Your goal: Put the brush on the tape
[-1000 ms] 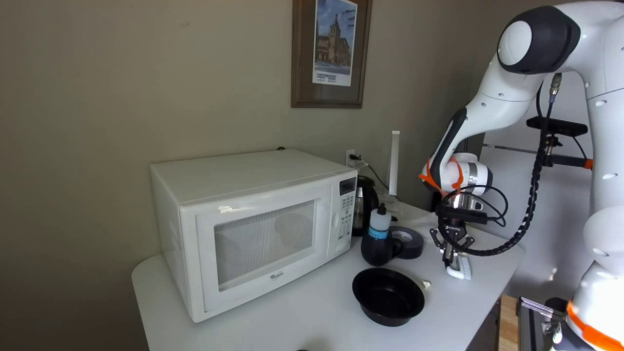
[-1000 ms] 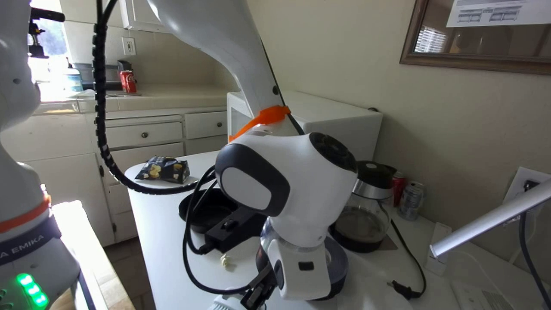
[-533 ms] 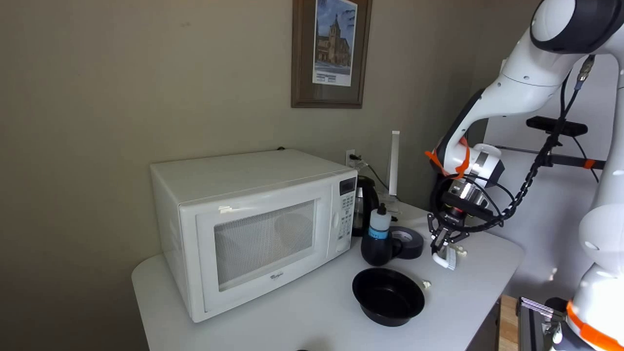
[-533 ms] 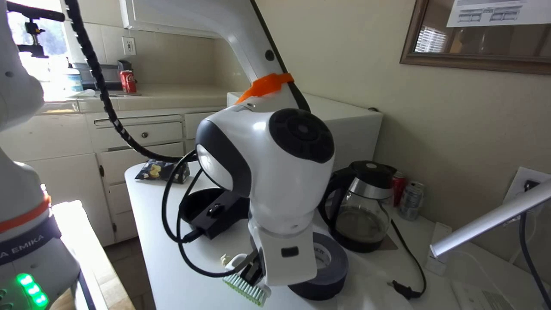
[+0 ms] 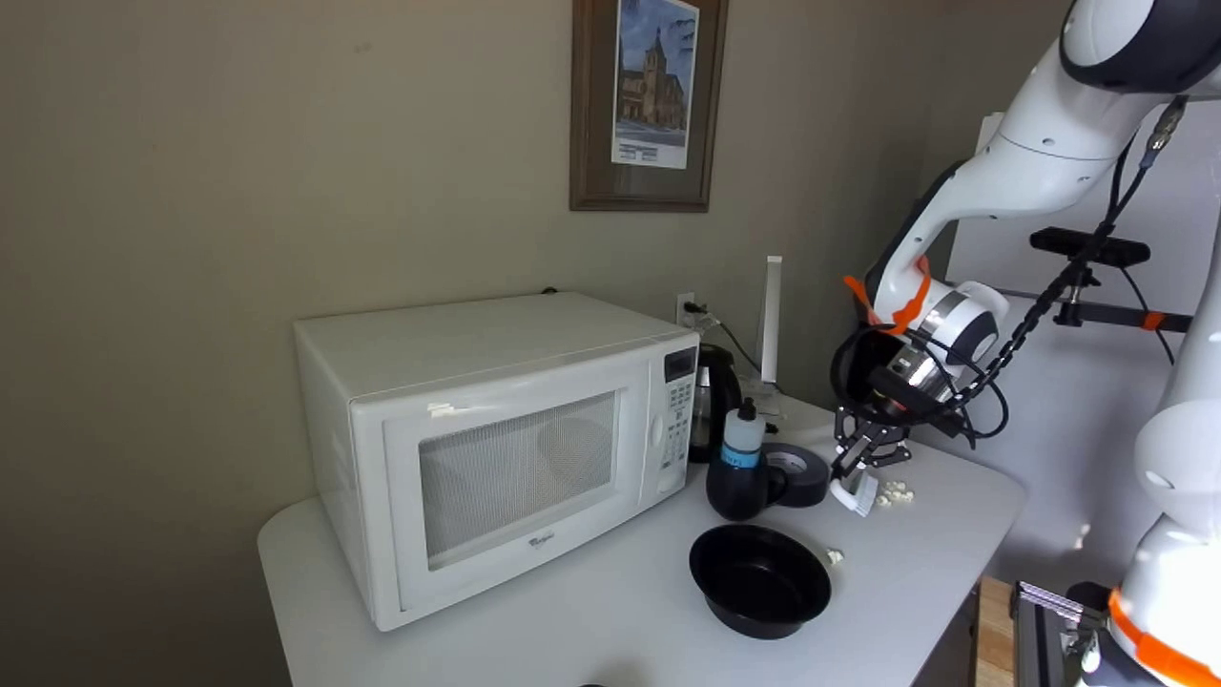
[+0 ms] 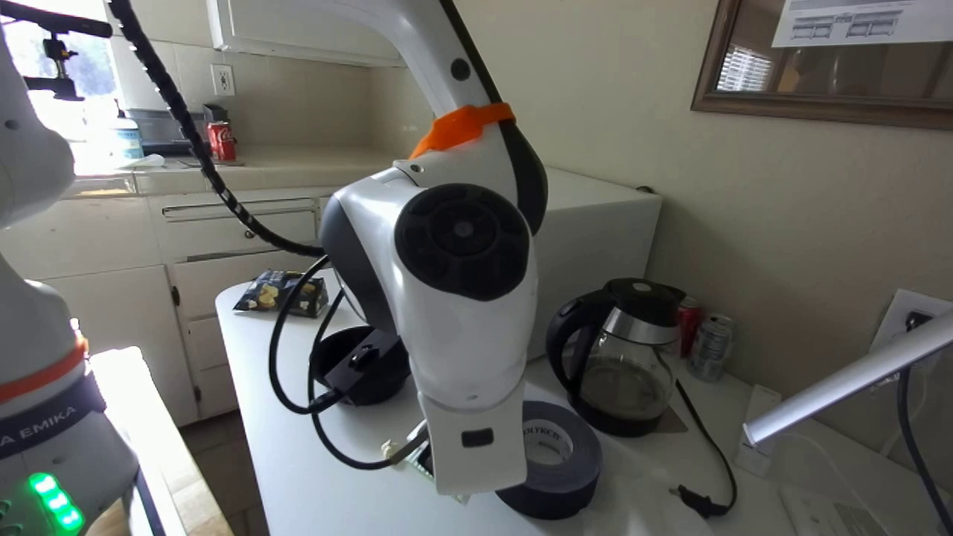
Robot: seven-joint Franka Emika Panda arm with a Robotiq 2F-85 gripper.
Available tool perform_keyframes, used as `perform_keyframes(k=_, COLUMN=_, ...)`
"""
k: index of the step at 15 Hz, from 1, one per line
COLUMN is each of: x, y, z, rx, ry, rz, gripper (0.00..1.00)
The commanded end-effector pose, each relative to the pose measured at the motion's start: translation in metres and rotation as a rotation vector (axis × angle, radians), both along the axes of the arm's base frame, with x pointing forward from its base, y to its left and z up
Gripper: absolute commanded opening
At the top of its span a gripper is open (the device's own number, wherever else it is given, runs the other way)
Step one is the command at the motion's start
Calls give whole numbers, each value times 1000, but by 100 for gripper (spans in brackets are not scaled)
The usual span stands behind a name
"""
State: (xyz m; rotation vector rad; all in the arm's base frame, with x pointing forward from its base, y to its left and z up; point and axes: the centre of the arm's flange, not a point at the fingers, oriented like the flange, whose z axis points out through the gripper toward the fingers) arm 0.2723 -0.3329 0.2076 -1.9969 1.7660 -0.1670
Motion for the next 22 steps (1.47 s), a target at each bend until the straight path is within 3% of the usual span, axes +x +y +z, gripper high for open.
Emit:
perform_keyframes(k=1, x=-2, y=0, z=-1, rx=2, ry=4, rz=-1, gripper=18)
perform_keyframes(k=3, x=-3, y=1, z=-3, rx=5, ry=9, rz=-2, gripper=18)
perform_keyframes(k=4, x=-3, y=1, z=-3, rx=6, ry=9, rz=-2, gripper=5)
perform_keyframes(k=6, x=-4, y=2, z=-2, rx=4, ry=-77, rz=-26, gripper=5)
perform_keyframes(k=12, x=-9, y=6, z=-10, rx=-1, ry=-219, rz=-79, gripper=5)
perform_keyframes(k=18, x=-17, y=15, z=-34, rx=55, ry=-266, rz=-109, gripper=5)
perform_keyframes(k=22, x=-23, y=15, z=-45, rx=19, ry=-359, rz=-117, gripper=5)
